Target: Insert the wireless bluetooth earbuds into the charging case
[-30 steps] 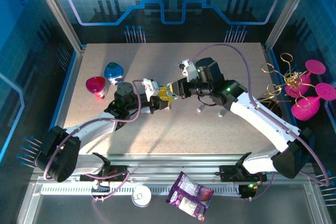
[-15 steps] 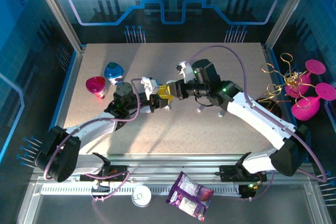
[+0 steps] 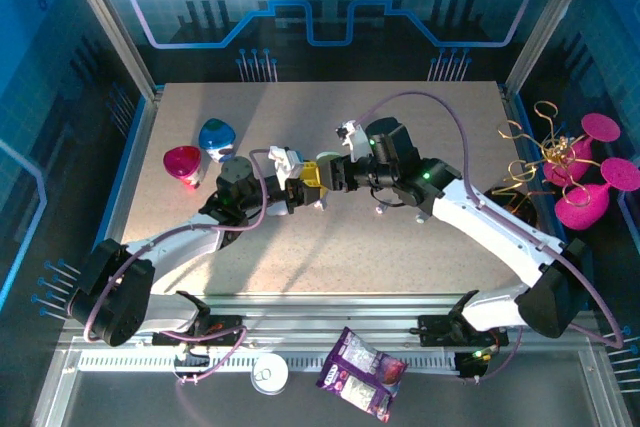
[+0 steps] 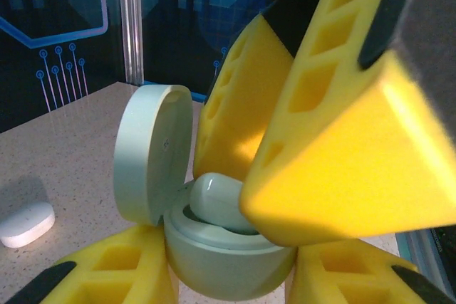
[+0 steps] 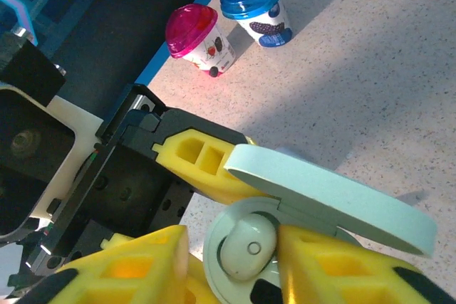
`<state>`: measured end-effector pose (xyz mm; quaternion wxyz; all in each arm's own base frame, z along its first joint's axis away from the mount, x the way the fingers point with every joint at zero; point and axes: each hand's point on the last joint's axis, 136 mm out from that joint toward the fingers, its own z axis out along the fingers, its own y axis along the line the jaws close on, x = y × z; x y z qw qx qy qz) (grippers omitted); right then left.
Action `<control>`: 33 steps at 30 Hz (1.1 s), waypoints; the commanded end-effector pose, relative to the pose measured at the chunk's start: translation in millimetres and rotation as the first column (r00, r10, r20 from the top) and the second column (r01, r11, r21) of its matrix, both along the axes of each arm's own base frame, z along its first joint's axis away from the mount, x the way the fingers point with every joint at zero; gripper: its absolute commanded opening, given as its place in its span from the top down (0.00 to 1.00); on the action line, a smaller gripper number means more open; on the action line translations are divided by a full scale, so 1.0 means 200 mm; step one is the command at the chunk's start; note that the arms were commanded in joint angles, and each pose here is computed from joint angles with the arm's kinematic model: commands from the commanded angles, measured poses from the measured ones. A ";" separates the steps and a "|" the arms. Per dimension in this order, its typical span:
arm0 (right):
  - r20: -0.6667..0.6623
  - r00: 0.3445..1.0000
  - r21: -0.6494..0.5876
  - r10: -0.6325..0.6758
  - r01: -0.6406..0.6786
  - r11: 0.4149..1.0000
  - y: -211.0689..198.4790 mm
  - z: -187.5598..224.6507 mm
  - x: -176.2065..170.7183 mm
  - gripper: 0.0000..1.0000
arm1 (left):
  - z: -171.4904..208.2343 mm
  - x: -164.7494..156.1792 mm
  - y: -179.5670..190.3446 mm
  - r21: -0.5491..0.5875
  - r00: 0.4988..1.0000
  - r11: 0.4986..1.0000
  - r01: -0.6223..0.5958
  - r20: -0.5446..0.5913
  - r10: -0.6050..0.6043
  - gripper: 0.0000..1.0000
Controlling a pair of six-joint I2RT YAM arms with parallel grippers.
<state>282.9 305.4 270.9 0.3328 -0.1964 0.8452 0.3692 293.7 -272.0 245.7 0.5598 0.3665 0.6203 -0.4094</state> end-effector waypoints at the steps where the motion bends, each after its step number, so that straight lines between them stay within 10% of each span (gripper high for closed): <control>1: 0.068 0.998 -0.010 -0.007 0.007 1.000 -0.04 0.08 -0.03 0.58 | 0.06 -0.02 0.00 -0.025 0.998 1.000 0.011 0.060 -0.009 0.67; 13: 0.208 0.964 0.026 -0.165 0.163 0.986 -0.32 0.18 -0.03 0.46 | 0.03 -0.05 0.00 0.012 0.988 1.000 0.023 0.155 -0.024 0.66; 21: 0.070 0.879 -0.076 -0.472 0.477 0.876 -0.80 -0.15 0.04 0.45 | 0.04 -0.14 0.01 0.017 0.962 0.997 0.080 0.261 -0.082 0.66; 33: -0.127 0.732 -0.479 -0.669 0.545 0.688 -1.12 -0.84 0.03 0.41 | 0.06 -0.17 0.01 0.015 0.956 0.995 0.099 0.277 -0.099 0.66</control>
